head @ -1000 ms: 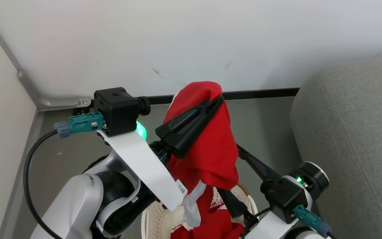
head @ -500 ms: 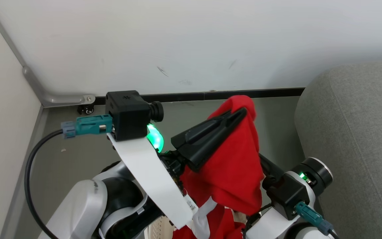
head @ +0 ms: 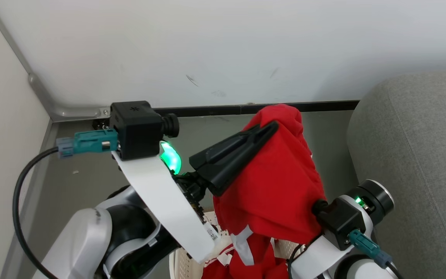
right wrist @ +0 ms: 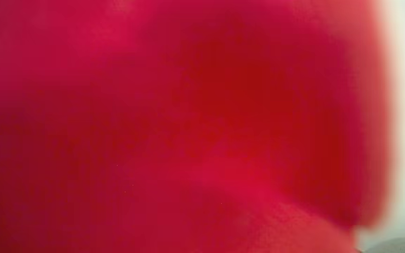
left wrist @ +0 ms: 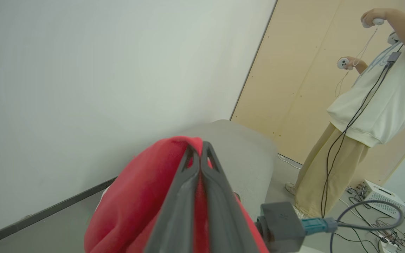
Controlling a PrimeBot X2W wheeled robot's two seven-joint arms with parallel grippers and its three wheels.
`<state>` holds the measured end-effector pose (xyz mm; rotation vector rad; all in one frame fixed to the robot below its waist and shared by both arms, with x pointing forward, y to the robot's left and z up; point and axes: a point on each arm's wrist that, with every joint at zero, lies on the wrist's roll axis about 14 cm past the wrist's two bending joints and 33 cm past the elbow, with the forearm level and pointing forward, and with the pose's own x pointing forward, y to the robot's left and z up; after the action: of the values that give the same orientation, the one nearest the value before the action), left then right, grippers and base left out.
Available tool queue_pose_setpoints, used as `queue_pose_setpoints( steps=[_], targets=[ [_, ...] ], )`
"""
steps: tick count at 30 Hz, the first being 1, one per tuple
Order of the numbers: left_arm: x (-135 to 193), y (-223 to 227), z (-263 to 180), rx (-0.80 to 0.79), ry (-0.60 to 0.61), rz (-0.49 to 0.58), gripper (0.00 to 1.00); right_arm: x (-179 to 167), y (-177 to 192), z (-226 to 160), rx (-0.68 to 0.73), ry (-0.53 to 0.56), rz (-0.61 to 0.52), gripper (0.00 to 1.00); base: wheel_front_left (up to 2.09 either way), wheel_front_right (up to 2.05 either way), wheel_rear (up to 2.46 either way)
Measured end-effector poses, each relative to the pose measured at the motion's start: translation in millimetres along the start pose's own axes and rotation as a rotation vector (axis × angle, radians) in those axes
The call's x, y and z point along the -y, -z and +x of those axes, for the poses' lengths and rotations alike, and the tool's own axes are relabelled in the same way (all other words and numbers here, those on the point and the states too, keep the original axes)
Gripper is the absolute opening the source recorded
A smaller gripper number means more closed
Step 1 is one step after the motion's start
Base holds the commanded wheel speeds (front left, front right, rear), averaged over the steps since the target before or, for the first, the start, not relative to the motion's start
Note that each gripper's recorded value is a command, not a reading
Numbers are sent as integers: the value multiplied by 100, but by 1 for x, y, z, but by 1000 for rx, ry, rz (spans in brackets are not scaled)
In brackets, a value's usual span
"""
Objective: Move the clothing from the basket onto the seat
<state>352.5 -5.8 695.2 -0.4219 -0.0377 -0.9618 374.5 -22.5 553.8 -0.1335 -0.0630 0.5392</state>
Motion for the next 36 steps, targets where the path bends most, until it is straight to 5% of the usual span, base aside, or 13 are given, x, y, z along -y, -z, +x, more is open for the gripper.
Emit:
queue_pose_setpoints(
  steps=[11, 12, 13, 36],
  targets=[
    [-38, 3, -11, -23, -125, 22, 0, 8, 2, -1, -4, 24, 12, 0, 0, 0, 0],
    [-40, 4, -12, -23, -136, 18, 21, 9, 2, -1, -5, 26, 12, 0, 0, 0, 0],
    [-42, 6, -12, -27, -143, 13, 100, 10, 2, -2, -5, 28, 12, 0, 0, 0, 0],
    [-53, 3, -18, -9, -184, 21, 100, 15, 2, -5, -8, 49, 10, 0, 0, 0, 0]
  ],
)
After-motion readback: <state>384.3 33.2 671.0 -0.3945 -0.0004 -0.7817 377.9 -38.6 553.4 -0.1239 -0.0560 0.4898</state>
